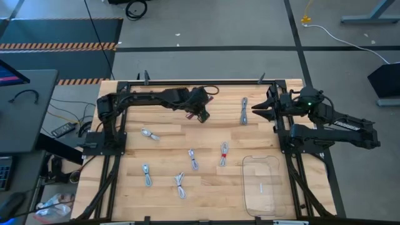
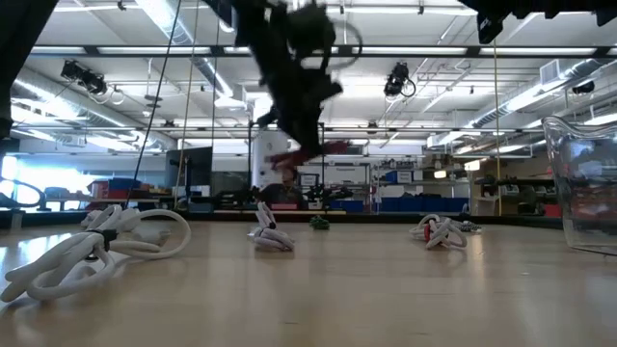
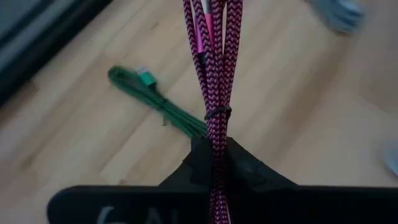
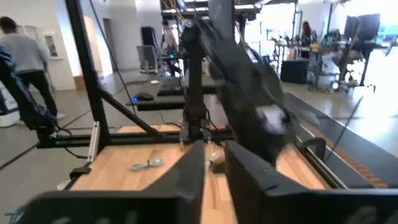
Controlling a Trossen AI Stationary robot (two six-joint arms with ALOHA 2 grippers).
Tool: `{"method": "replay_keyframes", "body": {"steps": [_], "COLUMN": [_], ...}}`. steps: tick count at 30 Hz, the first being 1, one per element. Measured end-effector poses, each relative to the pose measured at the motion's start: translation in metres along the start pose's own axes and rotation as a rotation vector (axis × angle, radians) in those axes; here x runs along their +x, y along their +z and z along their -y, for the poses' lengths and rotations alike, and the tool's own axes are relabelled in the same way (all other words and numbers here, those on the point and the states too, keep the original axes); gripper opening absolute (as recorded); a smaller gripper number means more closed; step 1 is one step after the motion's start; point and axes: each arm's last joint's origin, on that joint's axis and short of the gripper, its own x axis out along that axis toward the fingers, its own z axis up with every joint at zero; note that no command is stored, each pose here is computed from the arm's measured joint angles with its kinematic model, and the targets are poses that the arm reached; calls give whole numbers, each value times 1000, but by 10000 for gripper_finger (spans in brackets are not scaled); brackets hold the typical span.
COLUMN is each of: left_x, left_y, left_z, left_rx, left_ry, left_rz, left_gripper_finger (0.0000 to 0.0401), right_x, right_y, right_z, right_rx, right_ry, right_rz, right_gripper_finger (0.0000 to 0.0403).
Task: Pick and place USB-C Cables
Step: Put the pink charger cable into the transparent bin
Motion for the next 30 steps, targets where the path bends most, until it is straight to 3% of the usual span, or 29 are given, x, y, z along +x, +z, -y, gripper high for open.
{"method": "replay_keyframes", "body": {"steps": [3,6,11,15,22,30], "left_x": [-35,-75,-139,-181,-216,-220], "left_y": [13,21,18,12,-3,-4], "left_z": [24,46,71,78,74,70], "left_rx": [127,234,367,393,381,359], "left_ry": [-48,-64,-63,-70,-62,-56], "left_rz": [65,144,240,312,330,323], "left_gripper_finger": [20,20,20,20,20,20], "right_x": [7,15,35,56,93,130], "right_y": [-3,-6,-10,-10,-17,-13], "right_z": [3,7,17,24,27,10], "right_rx": [-2,-1,0,-16,-73,-136], "right_ry": [-10,-60,-142,-152,-56,133], "right_rz": [-25,-49,-61,-4,83,209], "right_gripper_finger": [32,35,88,148,228,240]}}
